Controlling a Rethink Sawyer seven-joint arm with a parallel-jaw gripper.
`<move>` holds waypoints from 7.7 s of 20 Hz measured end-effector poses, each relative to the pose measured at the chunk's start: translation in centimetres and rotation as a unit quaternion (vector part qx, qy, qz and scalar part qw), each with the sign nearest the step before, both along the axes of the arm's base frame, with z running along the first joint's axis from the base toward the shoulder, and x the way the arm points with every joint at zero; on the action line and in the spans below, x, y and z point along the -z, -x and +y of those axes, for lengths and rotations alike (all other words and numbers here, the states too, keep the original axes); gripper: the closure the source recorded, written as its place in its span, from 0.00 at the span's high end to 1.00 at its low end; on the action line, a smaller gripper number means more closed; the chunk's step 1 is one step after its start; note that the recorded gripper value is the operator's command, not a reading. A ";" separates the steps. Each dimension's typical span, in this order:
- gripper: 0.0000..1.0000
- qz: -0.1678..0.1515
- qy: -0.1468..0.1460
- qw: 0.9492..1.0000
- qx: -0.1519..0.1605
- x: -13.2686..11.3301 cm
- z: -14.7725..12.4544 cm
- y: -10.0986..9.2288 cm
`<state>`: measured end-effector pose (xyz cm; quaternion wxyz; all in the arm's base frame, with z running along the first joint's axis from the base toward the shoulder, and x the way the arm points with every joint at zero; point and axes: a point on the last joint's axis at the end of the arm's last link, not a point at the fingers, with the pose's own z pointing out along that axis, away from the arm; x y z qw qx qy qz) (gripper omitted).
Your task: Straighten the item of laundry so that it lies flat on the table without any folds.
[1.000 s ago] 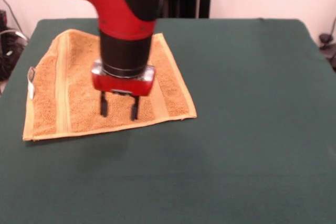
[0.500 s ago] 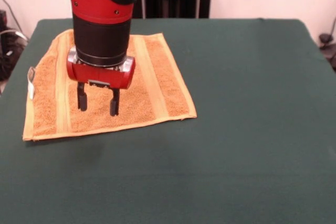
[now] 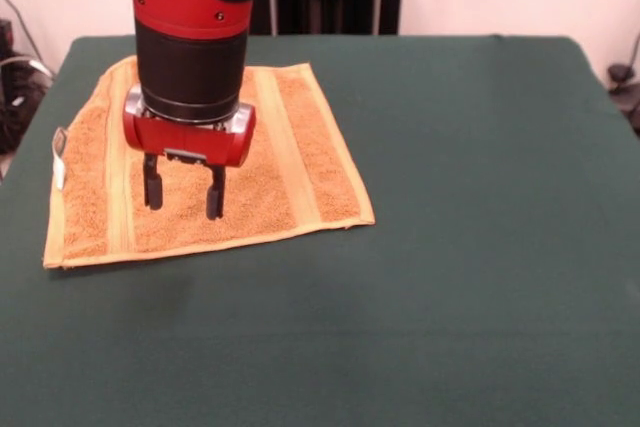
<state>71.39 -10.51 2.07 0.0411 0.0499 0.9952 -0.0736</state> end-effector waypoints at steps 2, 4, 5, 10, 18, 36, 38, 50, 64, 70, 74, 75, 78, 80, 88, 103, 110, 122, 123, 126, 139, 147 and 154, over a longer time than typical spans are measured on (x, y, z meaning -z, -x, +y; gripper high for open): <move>1.00 0.000 0.000 1.000 0.000 0.0 0.0 0.0; 1.00 0.000 0.000 1.000 0.000 0.0 0.0 0.0; 1.00 0.000 0.000 1.000 0.000 0.0 0.0 0.0; 1.00 -0.001 0.002 1.000 0.000 -0.1 -0.1 -0.5; 1.00 0.009 0.006 1.000 0.002 -0.1 -0.1 -2.3; 1.00 0.029 0.001 1.000 -0.004 -0.3 1.2 -0.7; 1.00 0.038 -0.002 0.999 -0.005 -0.4 1.6 0.3; 1.00 0.053 -0.011 0.998 -0.015 -0.1 3.1 3.9; 1.00 0.056 -0.014 0.998 -0.018 0.3 3.6 5.1; 1.00 0.058 -0.014 0.998 -0.020 0.5 3.8 5.2; 1.00 0.057 -0.013 0.998 -0.024 0.6 4.2 5.2; 1.00 0.058 -0.012 0.998 -0.028 0.6 4.7 5.2; 1.00 0.059 -0.010 0.998 -0.033 0.6 5.4 5.2; 1.00 0.059 -0.008 0.997 -0.040 0.6 6.1 5.2; 1.00 0.060 -0.005 0.996 -0.064 0.6 9.4 5.1; 1.00 0.062 -0.005 0.996 -0.063 0.7 9.5 5.2; 1.00 0.063 -0.006 0.996 -0.058 2.2 8.7 4.7; 1.00 0.082 -0.015 0.996 -0.042 6.8 8.5 3.4; 1.00 0.085 -0.016 0.995 -0.041 6.8 8.5 3.3; 1.00 0.093 -0.017 0.995 -0.036 6.9 8.4 3.1; 1.00 0.108 -0.018 0.994 -0.028 7.0 8.4 2.6; 1.00 0.118 -0.005 0.993 -0.022 7.0 8.8 2.4; 1.00 0.126 0.016 0.992 -0.021 7.0 9.4 2.1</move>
